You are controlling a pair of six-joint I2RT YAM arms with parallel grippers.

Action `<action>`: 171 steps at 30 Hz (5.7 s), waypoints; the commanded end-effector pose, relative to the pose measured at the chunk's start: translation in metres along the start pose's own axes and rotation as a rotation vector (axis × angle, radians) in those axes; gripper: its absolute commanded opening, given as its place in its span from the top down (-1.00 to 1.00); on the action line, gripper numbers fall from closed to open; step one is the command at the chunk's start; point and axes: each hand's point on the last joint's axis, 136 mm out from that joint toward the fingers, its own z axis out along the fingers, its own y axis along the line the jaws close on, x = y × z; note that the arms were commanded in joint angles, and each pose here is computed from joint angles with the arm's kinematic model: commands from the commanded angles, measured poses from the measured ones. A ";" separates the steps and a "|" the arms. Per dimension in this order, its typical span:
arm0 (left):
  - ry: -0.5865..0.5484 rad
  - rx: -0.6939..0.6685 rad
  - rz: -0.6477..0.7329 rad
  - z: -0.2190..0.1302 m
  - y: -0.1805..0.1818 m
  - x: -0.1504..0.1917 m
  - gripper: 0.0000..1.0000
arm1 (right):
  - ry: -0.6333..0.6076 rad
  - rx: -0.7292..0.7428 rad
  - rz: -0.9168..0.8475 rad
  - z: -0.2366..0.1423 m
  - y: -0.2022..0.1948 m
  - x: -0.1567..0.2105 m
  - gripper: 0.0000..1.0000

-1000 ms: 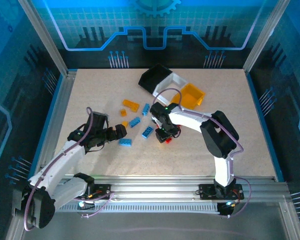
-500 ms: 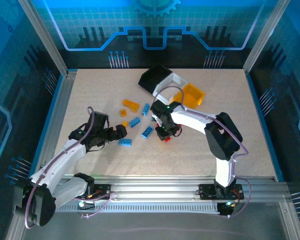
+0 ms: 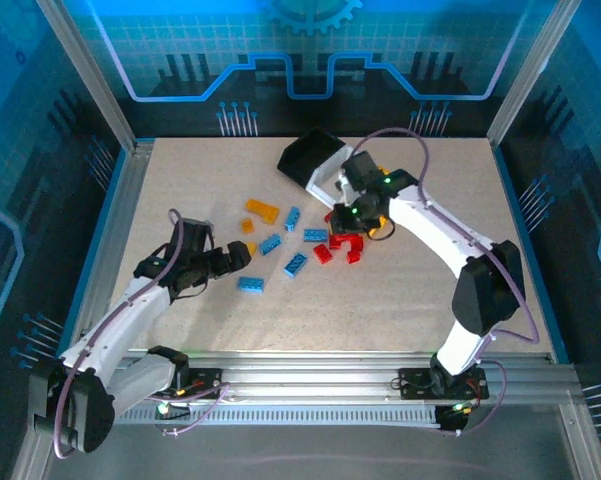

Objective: Sort the legos into containers by color

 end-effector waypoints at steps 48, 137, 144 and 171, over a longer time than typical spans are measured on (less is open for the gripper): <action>0.129 -0.036 -0.103 0.009 0.002 -0.014 -0.98 | 0.133 0.276 0.133 0.021 -0.065 0.031 -0.48; 0.187 -0.035 -0.089 -0.001 0.013 0.006 -0.98 | 0.073 0.246 0.269 0.077 -0.131 -0.079 0.11; 0.201 -0.033 -0.102 0.005 0.014 0.008 -0.98 | 0.039 0.252 0.247 0.055 -0.125 -0.085 -0.19; 0.463 -0.261 0.364 0.052 0.010 0.051 -0.85 | 0.155 0.153 0.065 0.023 -0.012 0.053 -0.45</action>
